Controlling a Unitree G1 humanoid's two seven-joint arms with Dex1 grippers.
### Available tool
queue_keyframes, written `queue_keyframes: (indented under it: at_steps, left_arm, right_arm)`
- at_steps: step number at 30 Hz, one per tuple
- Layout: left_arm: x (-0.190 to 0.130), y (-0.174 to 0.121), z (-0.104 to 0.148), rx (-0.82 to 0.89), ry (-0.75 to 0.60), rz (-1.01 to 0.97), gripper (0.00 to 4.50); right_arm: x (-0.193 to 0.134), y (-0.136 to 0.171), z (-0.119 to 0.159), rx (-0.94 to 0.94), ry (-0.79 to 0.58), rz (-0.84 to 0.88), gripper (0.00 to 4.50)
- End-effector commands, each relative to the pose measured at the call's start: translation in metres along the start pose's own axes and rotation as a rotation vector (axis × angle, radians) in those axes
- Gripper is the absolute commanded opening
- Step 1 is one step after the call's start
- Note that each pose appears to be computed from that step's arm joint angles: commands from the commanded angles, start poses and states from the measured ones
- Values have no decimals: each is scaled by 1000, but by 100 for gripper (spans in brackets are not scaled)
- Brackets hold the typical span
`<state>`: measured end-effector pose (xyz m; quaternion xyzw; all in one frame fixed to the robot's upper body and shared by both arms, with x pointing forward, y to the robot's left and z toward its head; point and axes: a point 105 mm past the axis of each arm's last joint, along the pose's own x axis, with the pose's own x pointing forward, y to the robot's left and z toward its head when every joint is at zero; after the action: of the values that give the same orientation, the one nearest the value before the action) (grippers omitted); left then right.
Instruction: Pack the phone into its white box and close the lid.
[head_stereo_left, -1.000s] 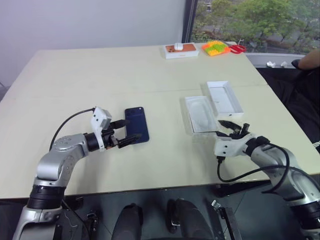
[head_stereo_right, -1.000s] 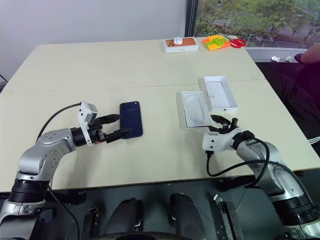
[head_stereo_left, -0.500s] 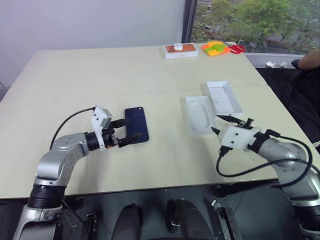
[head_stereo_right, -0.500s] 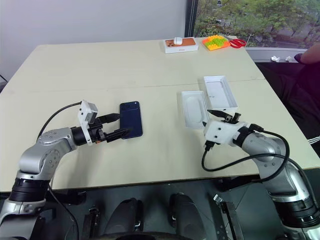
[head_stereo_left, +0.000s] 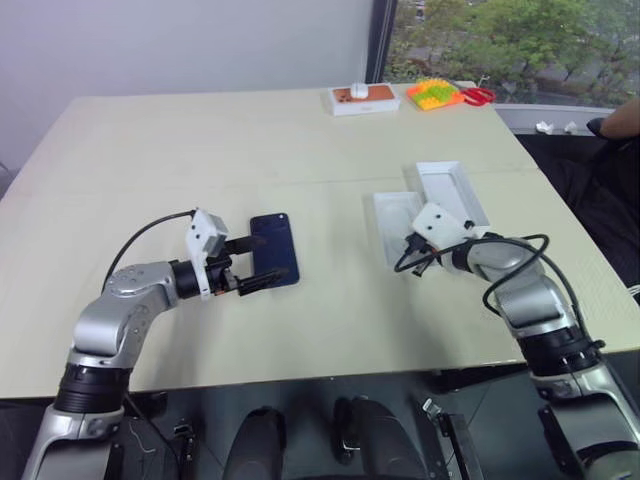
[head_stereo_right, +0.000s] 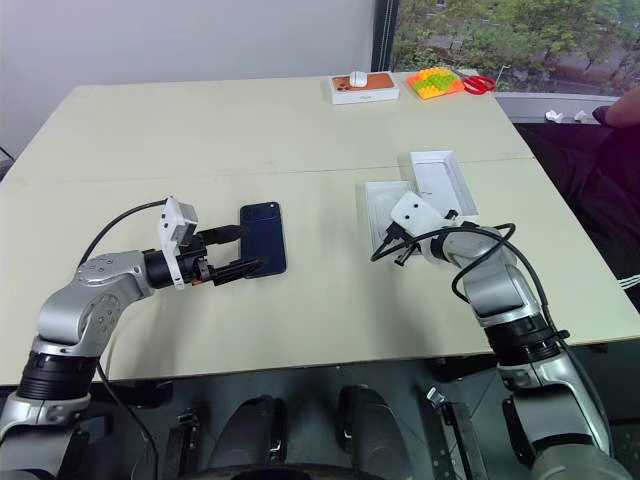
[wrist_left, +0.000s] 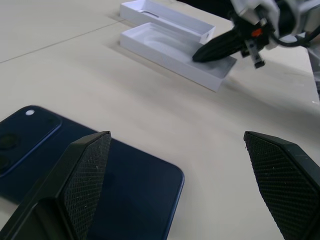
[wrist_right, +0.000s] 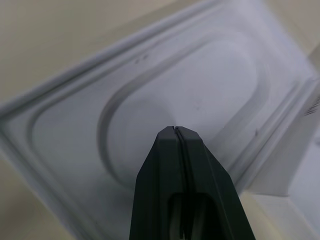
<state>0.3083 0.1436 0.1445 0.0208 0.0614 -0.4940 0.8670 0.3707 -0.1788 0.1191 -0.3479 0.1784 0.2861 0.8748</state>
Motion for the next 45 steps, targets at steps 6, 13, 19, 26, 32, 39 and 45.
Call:
queue_keyframes:
  at_steps: [6,13,19,26,32,39,45]
  left_arm:
    - [-2,-5,6,49,-6,-7,450]
    - [-3,-3,5,49,-3,0,450]
    - [-1,-1,6,52,-4,-2,450]
    - [-2,0,6,55,-4,1,450]
    - [-5,0,6,54,0,10,450]
    - [-11,8,6,60,12,43,450]
    - [-33,51,34,-53,-119,267,450]
  right_arm:
    - [-3,7,2,-49,9,87,1]
    - [-9,17,17,-110,-53,118,1]
    - [-5,11,27,-142,-70,96,1]
    - [4,30,21,-163,-78,195,1]
    - [-5,48,21,-175,-104,281,1]
    - [-17,42,25,-225,-112,230,1]
    - [-25,5,66,-223,-210,8,1]
